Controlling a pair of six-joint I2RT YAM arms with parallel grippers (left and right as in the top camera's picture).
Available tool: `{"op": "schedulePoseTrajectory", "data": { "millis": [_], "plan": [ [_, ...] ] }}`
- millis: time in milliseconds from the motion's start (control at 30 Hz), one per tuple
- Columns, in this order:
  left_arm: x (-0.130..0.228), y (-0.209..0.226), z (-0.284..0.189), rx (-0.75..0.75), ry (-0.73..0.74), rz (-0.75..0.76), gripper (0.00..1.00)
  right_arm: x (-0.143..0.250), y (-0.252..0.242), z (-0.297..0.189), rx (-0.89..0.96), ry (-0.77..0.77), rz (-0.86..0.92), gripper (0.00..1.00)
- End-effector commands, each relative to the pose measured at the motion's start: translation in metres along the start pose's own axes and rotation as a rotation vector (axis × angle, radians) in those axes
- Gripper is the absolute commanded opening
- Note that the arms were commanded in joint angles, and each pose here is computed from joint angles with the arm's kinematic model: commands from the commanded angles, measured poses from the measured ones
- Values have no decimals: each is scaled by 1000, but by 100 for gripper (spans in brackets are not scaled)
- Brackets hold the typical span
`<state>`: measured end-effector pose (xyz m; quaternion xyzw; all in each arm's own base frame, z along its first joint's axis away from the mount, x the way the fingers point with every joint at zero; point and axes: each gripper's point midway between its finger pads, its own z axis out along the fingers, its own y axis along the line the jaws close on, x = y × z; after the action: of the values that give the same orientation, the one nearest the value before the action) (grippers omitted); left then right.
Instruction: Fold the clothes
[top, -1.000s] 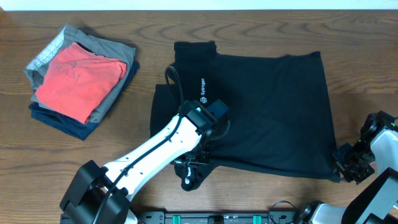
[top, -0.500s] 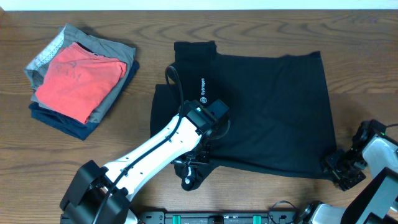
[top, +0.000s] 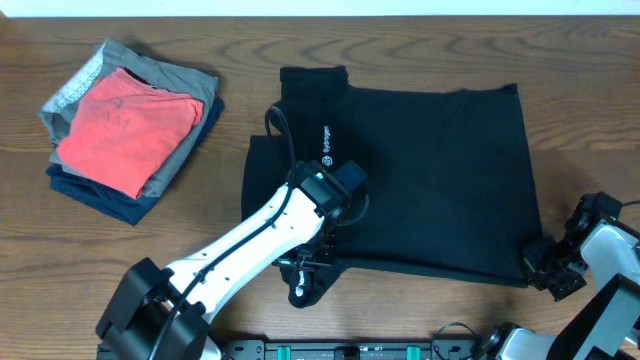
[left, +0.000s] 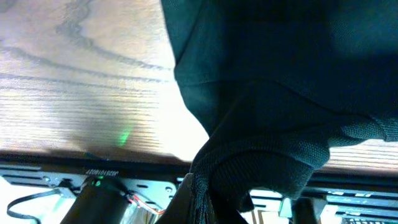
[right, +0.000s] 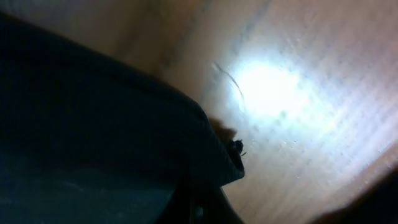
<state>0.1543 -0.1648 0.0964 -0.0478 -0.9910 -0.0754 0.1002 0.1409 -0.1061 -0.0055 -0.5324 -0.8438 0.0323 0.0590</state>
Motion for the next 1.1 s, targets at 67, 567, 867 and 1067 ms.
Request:
{"op": "schedulePoseTrajectory", "data": {
  "millis": [67, 567, 867, 1067],
  "plan": [
    [-10, 17, -17, -33, -130, -10, 6, -16, -9, -24, 6, -64, 46, 1],
    [-107, 3, -107, 9, -784, 109, 6, -60, 15, -80, -126, -258, 21, 1],
    [-127, -7, -102, -1, -806, 133, 6, -79, 45, -92, -239, -346, -19, 1],
    [-139, -1, -90, -24, -776, 105, 6, -95, 76, -109, -333, -452, -69, 1]
  ]
}}
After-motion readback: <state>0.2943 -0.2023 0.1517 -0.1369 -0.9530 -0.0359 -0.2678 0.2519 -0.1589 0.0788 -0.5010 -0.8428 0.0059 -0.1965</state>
